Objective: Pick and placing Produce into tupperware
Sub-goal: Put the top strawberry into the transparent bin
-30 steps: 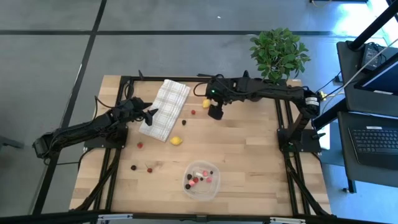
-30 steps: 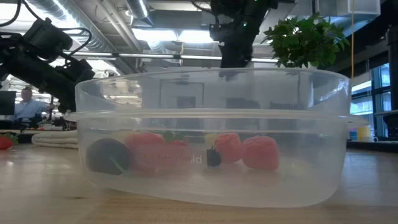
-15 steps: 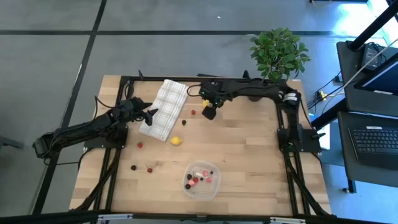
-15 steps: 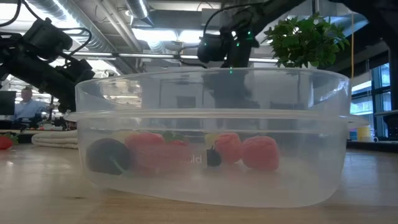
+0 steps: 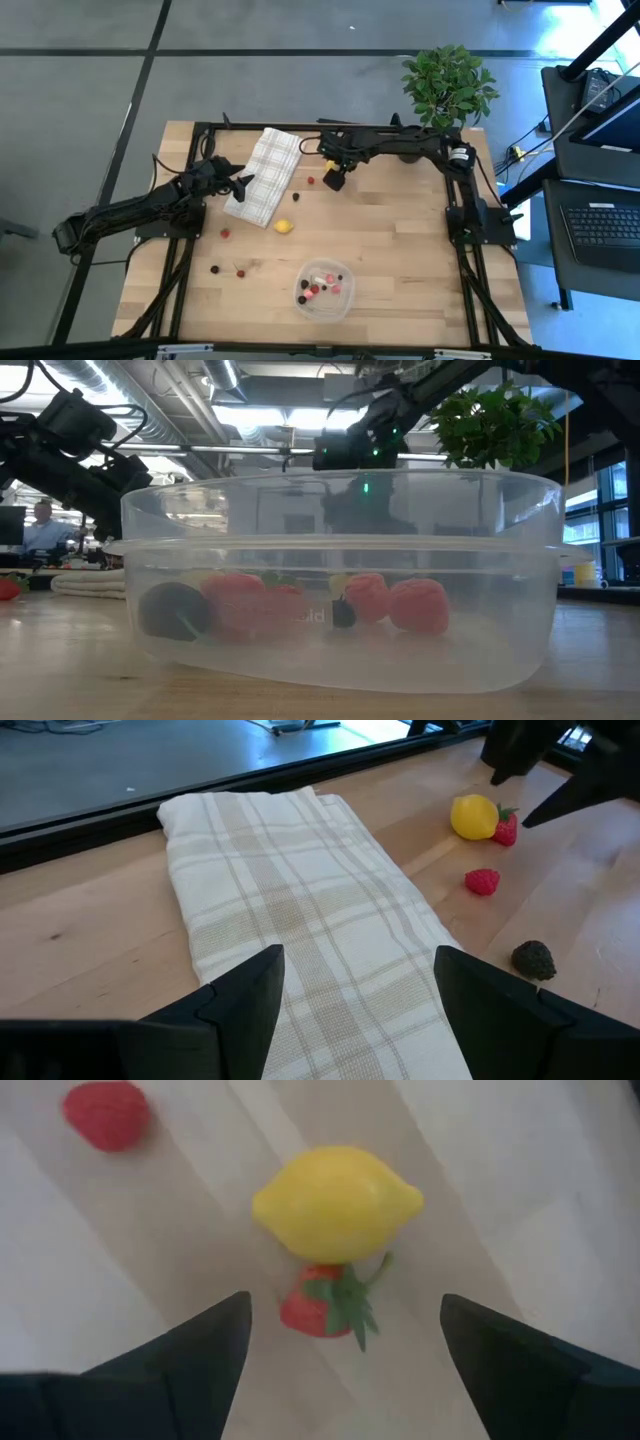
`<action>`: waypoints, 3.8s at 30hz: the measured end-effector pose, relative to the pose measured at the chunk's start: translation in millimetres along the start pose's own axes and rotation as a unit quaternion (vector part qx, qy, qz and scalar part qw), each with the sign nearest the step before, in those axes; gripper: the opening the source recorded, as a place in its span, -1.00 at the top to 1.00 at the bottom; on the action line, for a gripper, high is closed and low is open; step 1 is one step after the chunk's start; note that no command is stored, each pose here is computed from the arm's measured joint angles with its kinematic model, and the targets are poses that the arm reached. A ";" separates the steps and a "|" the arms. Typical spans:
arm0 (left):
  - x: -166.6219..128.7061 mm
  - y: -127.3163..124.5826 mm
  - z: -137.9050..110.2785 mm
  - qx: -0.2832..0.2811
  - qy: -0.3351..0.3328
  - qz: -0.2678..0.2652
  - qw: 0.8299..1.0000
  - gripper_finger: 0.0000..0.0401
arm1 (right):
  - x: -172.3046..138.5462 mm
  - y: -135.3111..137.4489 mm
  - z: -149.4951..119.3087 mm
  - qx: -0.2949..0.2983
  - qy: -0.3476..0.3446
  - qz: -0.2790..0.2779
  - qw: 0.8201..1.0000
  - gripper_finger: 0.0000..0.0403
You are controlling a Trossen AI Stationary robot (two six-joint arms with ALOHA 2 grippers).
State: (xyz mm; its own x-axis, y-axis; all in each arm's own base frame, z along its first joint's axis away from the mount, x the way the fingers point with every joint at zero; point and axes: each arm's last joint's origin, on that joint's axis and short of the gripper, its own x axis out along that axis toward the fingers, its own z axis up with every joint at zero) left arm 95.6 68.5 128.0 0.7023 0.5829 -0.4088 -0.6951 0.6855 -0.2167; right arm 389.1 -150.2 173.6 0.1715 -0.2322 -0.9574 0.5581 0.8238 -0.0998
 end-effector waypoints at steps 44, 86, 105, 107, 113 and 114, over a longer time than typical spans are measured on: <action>0.1 0.1 -0.1 0.013 0.000 0.000 1.000 -0.25 | 33.0 -9.2 0.1 -0.023 0.033 0.018 0.999 0.22; 0.0 0.0 0.0 0.013 0.000 0.000 1.000 -0.25 | -94.7 54.1 -35.6 -0.087 -0.007 0.124 0.988 0.39; 0.3 0.1 -0.3 0.013 0.002 0.001 1.000 -0.25 | -151.4 220.7 -128.3 -0.264 -0.113 0.266 0.920 0.39; 0.4 0.1 -0.6 0.013 0.003 0.001 1.000 -0.25 | -144.3 230.3 -133.2 -0.275 -0.110 0.266 0.917 0.39; 0.4 0.1 -0.5 0.013 0.003 0.001 1.000 -0.25 | -119.3 253.7 -144.0 -0.330 -0.107 0.260 0.901 0.39; 0.4 0.2 -0.6 0.013 0.003 0.001 1.000 -0.25 | -114.9 255.8 -144.7 -0.335 -0.104 0.258 0.900 0.39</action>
State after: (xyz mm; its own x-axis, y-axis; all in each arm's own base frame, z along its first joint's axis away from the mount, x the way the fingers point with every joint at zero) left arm 95.7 68.6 127.3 0.6993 0.5817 -0.4155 -0.6927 0.6950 -0.1928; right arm 394.6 162.0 218.9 0.4550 0.2358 -0.8587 -0.2414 0.9609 0.1359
